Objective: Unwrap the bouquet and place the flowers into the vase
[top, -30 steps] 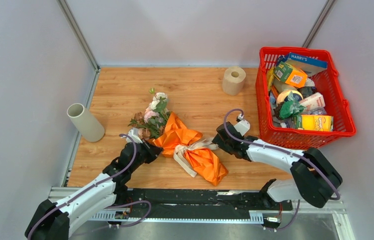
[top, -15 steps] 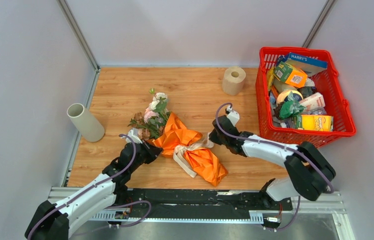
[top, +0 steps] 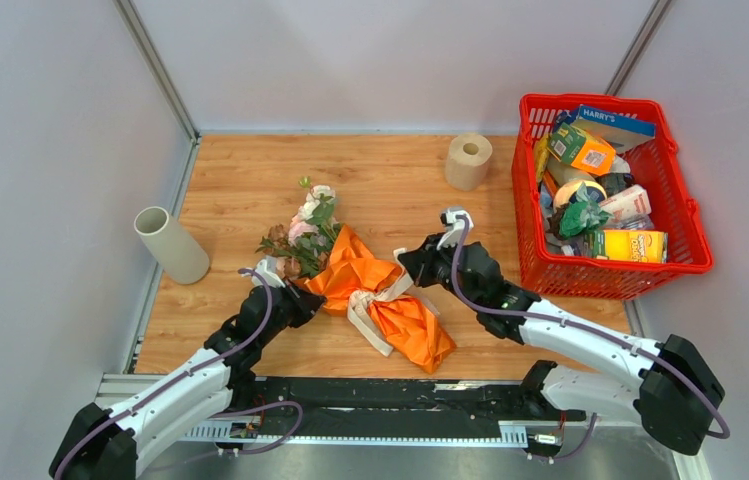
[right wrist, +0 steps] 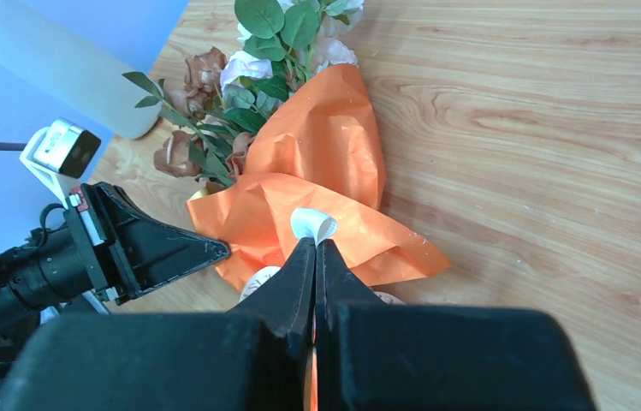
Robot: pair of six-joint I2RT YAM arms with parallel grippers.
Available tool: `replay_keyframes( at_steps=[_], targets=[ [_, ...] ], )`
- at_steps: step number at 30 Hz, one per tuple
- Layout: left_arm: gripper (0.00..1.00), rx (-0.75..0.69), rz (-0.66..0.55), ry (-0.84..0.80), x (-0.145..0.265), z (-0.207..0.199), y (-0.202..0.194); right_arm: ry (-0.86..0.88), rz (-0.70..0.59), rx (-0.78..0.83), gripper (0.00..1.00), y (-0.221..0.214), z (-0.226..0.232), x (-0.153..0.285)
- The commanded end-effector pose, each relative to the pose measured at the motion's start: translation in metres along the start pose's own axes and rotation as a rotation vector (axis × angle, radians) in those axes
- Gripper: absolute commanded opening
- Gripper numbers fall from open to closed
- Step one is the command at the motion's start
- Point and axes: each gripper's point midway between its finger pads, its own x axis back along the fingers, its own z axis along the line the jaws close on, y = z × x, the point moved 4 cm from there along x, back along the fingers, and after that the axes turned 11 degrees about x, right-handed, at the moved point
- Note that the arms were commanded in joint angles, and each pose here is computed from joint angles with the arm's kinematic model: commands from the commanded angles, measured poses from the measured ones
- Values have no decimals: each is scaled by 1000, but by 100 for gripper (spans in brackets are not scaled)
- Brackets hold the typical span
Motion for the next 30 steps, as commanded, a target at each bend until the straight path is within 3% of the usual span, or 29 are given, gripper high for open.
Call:
replay_keyframes(
  at_steps=[1, 4, 7, 9, 11, 15, 19, 23, 26, 30],
  targets=[
    [0, -33, -2, 9, 0, 5, -1, -11, -43, 58, 0, 13, -1, -3],
    [0, -38, 2, 11, 0, 6, -2, 10, 26, 73, 1, 3, 3, -12],
    [0, -34, 3, 9, 0, 6, -2, 241, 147, 133, 1, -16, 33, -14],
    [0, -34, 5, 6, 0, 6, -3, 293, 246, 188, 2, -38, 43, -7],
    [0, -35, 6, 8, 0, 7, -3, 324, 326, 235, 10, -61, 48, 5],
    [0, -45, 5, 1, 2, 4, -2, 380, 446, 262, 34, -88, 43, 36],
    [0, -70, 5, 16, 5, 6, 0, 344, 409, 283, 48, -62, 42, 47],
    [0, -77, 3, 9, 6, 5, 0, 240, 262, 247, 48, -18, 35, 45],
    [0, -69, 9, 2, 6, 5, -2, 90, 170, 327, 50, -5, 15, 32],
    [0, -68, 19, -4, 4, 5, -3, 60, 213, 482, 50, -18, -10, 10]
  ],
)
